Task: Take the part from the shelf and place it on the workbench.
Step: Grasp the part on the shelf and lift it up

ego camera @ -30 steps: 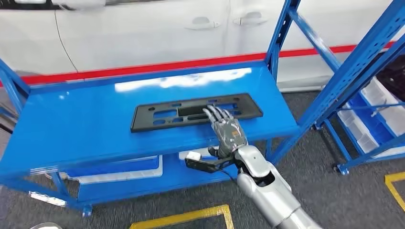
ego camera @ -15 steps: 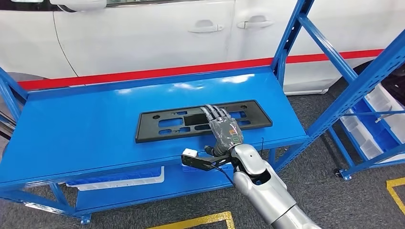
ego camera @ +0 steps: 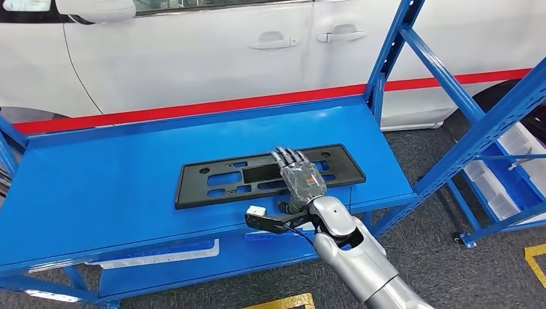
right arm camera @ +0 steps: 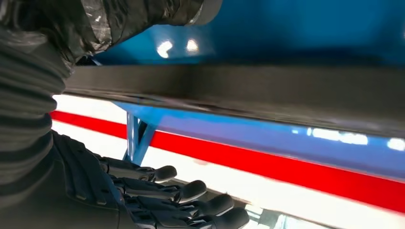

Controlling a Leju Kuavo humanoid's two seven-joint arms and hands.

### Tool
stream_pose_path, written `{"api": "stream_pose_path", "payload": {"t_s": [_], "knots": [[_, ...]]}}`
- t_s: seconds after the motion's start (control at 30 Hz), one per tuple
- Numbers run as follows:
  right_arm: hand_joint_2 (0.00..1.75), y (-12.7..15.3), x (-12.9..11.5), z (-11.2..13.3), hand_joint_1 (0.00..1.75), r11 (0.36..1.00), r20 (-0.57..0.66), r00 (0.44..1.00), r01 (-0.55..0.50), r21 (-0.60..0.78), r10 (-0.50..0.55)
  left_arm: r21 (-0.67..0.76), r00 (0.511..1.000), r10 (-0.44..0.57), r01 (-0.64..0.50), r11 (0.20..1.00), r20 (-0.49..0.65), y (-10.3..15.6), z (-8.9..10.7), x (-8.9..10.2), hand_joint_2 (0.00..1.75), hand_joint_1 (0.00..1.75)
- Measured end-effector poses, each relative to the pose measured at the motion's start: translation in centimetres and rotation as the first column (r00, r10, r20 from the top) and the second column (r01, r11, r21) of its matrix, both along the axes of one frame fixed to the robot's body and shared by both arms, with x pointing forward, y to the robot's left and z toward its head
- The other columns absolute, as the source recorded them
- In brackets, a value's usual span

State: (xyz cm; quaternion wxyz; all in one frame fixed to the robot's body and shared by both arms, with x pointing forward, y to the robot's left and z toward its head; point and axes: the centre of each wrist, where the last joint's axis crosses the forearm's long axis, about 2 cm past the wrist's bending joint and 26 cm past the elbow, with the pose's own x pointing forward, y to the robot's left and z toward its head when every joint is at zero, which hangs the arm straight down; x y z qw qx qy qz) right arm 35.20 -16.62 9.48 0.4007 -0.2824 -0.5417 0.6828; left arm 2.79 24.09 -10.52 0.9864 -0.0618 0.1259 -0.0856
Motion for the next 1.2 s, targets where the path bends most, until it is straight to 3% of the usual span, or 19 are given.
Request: {"api": "stream_pose_path", "payload": {"t_s": [0.23,0.27,0.37,0.4,1.1,1.2], "knots": [[1.75,0.6,-0.4,-0.8,0.0,0.999,-0.039,0.999,-0.027,-0.032,0.025,0.012,1.0,0.001,-0.001,1.0,-0.003,0.3,0.0,-0.2,0.0,0.0],[1.75,0.7,-0.4,-0.9,0.21,0.999,-0.054,0.998,-0.033,-0.042,0.031,0.015,1.0,0.001,-0.001,1.0,-0.003,0.4,-0.1,-0.2,0.0,0.0],[1.75,0.8,-0.1,-1.0,1.51,0.994,-0.111,0.992,-0.069,-0.085,0.059,0.028,1.0,0.002,-0.002,1.0,0.0,0.6,-0.1,-0.2,0.0,0.0],[1.75,0.9,0.0,-1.0,1.75,0.992,-0.123,0.99,-0.081,-0.097,0.069,0.033,1.0,0.003,-0.003,0.999,0.001,0.6,-0.1,-0.1,0.0,0.0],[1.75,0.9,0.6,-1.2,1.75,0.985,-0.153,0.983,-0.118,-0.128,0.098,0.042,0.999,0.012,-0.013,0.999,0.042,0.6,-0.2,-0.2,0.0,0.0],[1.75,0.8,0.6,-1.2,1.75,0.986,-0.144,0.985,-0.114,-0.119,0.096,0.047,0.998,0.017,-0.02,0.999,0.055,0.7,-0.2,-0.3,1.31,0.0]]}}
